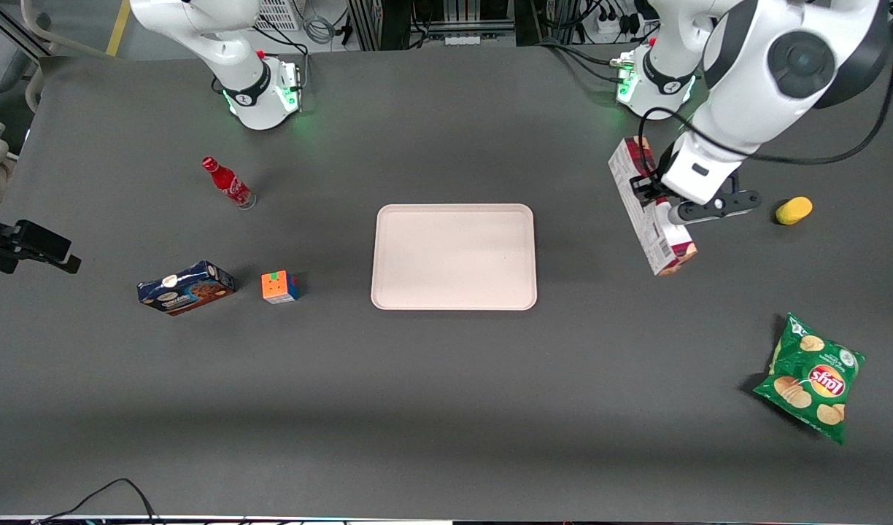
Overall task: Place red cookie box on tray
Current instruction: 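Lift the cookie box and carry it over the white tray, then lower the cookie box onto the tray and open the left gripper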
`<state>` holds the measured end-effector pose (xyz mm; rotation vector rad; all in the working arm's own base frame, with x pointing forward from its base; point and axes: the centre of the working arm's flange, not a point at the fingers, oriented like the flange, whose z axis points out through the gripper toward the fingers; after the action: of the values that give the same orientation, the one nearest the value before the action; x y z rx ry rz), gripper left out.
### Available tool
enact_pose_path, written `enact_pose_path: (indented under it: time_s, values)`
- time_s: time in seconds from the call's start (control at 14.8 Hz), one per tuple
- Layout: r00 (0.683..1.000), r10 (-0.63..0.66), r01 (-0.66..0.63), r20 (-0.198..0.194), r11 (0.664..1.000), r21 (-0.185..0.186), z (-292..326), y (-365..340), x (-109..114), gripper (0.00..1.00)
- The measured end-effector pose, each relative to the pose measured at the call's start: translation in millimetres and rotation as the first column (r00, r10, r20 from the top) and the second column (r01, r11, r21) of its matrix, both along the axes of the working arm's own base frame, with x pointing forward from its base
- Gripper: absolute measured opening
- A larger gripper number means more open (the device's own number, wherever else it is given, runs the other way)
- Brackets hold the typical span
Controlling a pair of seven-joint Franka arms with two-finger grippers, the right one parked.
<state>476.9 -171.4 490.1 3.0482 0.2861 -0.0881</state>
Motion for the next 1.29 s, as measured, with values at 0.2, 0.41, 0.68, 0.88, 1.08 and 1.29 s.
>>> enact_pose_path:
  time_s: [0.2,0.41,0.68,0.88,1.08,1.29]
  values:
    - [0.992,-0.105,0.106,0.071,0.994,-0.011,44.3,-25.9,14.2,0.13]
    - [0.969,-0.223,0.224,0.104,0.975,0.005,61.6,-83.2,10.3,0.13]
    - [0.943,-0.328,0.326,0.054,0.944,0.052,14.3,-168.2,-8.9,0.13]
    - [0.944,-0.331,0.328,0.011,0.938,0.112,-48.0,-221.8,-24.1,0.13]
    - [0.948,-0.317,0.317,-0.012,0.944,0.094,-104.2,-242.8,-21.2,0.13]
    - [0.955,-0.296,0.294,0.013,0.952,0.088,-160.6,-246.0,-17.4,0.13]
